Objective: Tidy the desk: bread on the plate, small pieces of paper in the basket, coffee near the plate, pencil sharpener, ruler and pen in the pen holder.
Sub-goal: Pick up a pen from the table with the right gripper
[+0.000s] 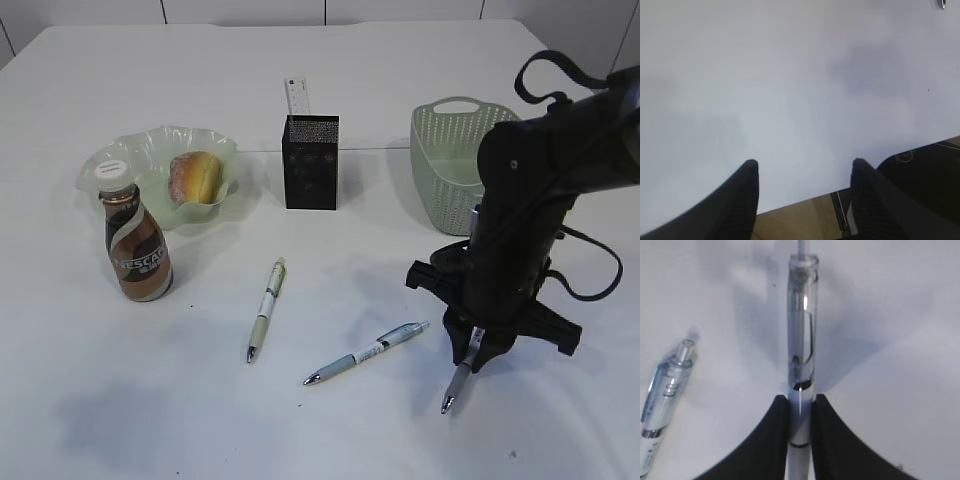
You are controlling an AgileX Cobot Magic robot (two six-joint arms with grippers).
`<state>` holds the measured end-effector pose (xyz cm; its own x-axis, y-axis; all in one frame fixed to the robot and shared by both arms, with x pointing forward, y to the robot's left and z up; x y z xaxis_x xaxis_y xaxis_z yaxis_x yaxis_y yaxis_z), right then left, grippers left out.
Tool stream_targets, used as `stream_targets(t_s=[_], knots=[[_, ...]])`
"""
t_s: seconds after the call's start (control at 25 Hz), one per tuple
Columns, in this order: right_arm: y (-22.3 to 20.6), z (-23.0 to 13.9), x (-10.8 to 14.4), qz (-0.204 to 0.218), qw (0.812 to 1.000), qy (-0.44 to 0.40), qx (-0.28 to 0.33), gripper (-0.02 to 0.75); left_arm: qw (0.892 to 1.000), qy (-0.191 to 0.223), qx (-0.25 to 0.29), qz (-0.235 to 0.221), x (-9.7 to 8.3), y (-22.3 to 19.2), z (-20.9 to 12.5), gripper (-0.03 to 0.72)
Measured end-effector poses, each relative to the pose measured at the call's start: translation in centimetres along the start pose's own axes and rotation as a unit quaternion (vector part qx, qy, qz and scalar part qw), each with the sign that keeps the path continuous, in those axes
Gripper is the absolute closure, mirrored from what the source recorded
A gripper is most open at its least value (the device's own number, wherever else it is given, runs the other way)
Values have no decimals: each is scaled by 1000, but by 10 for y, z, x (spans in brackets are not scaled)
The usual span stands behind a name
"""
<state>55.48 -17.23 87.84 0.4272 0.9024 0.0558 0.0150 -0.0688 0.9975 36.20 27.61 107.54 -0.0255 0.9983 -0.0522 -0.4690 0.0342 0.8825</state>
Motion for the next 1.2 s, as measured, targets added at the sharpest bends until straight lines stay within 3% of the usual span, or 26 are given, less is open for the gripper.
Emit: stream_targets(t_s=[0.48,0.6,0.8,1.0,1.2], knots=[[28,7,-2,-61,982,176,26,615,1000,0,0,0,0,0,0,288],[29,8,-1,-60,976,209,28,615,1000,0,0,0,0,0,0,291],[29,6,1,-47,946,318,39,615,1000,0,0,0,0,0,0,293],[29,7,2,-40,932,359,34,615,1000,0,0,0,0,0,0,293],[28,16,11,-21,920,391,-10,615,1000,0,0,0,0,0,0,293]])
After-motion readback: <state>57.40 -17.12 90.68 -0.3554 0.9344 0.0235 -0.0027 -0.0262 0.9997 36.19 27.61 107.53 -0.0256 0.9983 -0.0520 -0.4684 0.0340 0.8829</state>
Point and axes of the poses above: a point on each arm's last joint axis where the gripper is mounted, y pointing back along that axis away from the gripper, x along the wrist's bending axis when the last joint is at zero, z = x × y, the point moved 3 cm from there along -y, pointing out along that axis toward the gripper, and after that the axes turned 13 degrees about y, right-handed, at the moved point
